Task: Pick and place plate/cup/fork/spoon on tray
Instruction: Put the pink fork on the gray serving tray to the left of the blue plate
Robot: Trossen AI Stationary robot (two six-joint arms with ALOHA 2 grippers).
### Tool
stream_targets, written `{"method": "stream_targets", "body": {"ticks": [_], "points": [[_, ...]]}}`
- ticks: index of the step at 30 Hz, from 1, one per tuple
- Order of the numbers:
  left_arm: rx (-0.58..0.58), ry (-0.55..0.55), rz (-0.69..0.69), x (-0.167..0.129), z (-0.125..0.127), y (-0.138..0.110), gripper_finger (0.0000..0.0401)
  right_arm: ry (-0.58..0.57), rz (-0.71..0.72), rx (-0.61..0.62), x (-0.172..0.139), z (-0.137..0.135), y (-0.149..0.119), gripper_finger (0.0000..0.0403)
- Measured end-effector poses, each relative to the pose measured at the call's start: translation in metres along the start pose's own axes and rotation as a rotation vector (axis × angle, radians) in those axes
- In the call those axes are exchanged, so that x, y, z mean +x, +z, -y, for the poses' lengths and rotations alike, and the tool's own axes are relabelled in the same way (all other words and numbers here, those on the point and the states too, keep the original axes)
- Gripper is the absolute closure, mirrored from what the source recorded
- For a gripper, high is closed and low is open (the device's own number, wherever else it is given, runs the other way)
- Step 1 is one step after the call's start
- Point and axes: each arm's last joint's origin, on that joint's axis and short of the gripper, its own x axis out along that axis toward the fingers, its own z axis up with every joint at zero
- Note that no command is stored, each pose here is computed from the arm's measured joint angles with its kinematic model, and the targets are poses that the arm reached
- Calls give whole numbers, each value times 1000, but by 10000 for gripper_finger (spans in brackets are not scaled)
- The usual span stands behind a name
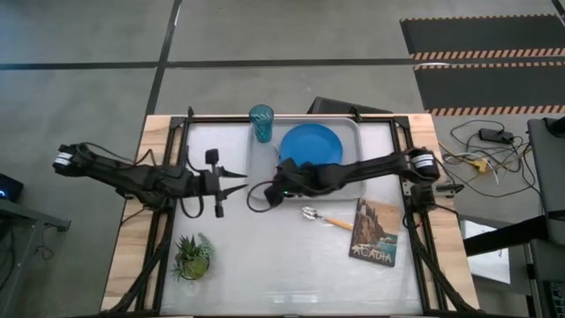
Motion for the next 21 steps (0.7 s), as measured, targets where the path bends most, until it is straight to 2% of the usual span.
{"method": "stream_targets", "body": {"ticks": [6, 21], "points": [[-10, -12, 31, -7, -1, 4, 312, -35, -21, 19, 26, 2, 6, 188], [-10, -19, 33, -8, -1, 4, 312, -86, -44, 25, 87, -7, 1, 187]]}}
